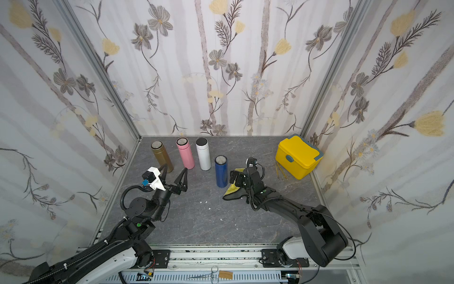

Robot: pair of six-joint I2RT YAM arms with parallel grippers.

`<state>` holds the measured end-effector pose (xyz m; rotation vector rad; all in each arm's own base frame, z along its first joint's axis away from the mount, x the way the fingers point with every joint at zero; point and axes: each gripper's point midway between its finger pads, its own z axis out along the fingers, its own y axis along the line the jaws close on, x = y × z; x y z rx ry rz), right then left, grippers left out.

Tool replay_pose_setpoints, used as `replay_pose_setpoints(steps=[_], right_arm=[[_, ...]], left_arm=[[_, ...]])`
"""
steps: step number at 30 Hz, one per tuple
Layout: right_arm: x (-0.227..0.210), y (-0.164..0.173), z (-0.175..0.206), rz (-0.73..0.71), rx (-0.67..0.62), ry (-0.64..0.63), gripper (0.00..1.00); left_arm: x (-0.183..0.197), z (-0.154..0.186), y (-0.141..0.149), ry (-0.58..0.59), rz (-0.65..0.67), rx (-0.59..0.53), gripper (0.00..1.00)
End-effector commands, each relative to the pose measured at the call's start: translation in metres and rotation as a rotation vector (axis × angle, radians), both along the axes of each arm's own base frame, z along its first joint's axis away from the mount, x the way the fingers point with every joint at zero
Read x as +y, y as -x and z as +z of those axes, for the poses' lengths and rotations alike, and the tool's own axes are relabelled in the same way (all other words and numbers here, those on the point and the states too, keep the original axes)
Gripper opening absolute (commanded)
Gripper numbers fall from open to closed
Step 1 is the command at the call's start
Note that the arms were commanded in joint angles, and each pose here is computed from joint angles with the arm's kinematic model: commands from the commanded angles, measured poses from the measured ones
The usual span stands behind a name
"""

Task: Wipe the surface of the thermos
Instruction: Place the cleaning item at the center of the board, then reset both arms

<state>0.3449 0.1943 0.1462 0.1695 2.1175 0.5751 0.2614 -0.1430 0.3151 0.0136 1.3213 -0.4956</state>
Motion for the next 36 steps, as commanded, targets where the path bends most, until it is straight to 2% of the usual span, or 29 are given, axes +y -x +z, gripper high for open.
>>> replay_pose_setpoints(steps=[1,6,8,11,14,17,19,21,24,25,28,30,33,36], right_arm=[[-0.023,0.013,0.012,-0.078,-0.023,0.001,1.0],[-0.068,0.029,0.065,-0.212,-0.176,-0.046,1.0],[-0.103,0.029,0.082,-0.351,-0.232,0.001,1.0],[-0.144,0.03,0.095,-0.516,-0.362,0.144,1.0],[-0.156,0.032,0.085,-0.498,-0.523,0.431,1.0],[-0.179,0.032,0.063,-0.546,-0.523,0.668,1.0],[-0.191,0.022,0.045,-0.588,-0.472,0.677,1.0],[-0.178,0.009,0.029,-0.489,-0.479,0.692,1.0],[-0.182,0.005,0.016,-0.509,-0.51,0.788,1.0],[-0.187,0.005,0.023,-0.573,-0.535,0.778,1.0],[-0.181,-0.009,0.013,-0.474,-0.516,0.721,1.0],[-0.188,-0.008,0.008,-0.42,-0.511,0.624,1.0],[-0.206,0.002,0.006,-0.43,-0.553,0.495,1.0],[-0.206,0.0,0.005,-0.407,-0.575,0.482,1.0]], left_arm=[[0.026,-0.013,-0.001,-0.004,0.132,0.025,1.0],[0.057,-0.025,-0.002,-0.07,0.311,0.033,1.0],[0.066,-0.039,-0.006,-0.129,0.373,0.039,1.0],[0.086,-0.065,-0.015,-0.181,0.484,0.072,1.0],[0.112,-0.089,-0.021,-0.193,0.603,0.127,1.0],[0.135,-0.111,-0.03,-0.196,0.689,0.197,1.0],[0.147,-0.124,-0.034,-0.171,0.724,0.227,1.0],[0.155,-0.132,-0.038,-0.166,0.74,0.233,1.0],[0.164,-0.14,-0.046,-0.197,0.787,0.245,1.0],[0.166,-0.145,-0.05,-0.203,0.796,0.256,1.0],[0.17,-0.147,-0.062,-0.213,0.827,0.243,1.0],[0.167,-0.145,-0.068,-0.232,0.823,0.214,1.0],[0.17,-0.148,-0.071,-0.241,0.852,0.185,1.0],[0.169,-0.152,-0.074,-0.231,0.823,0.214,1.0]])
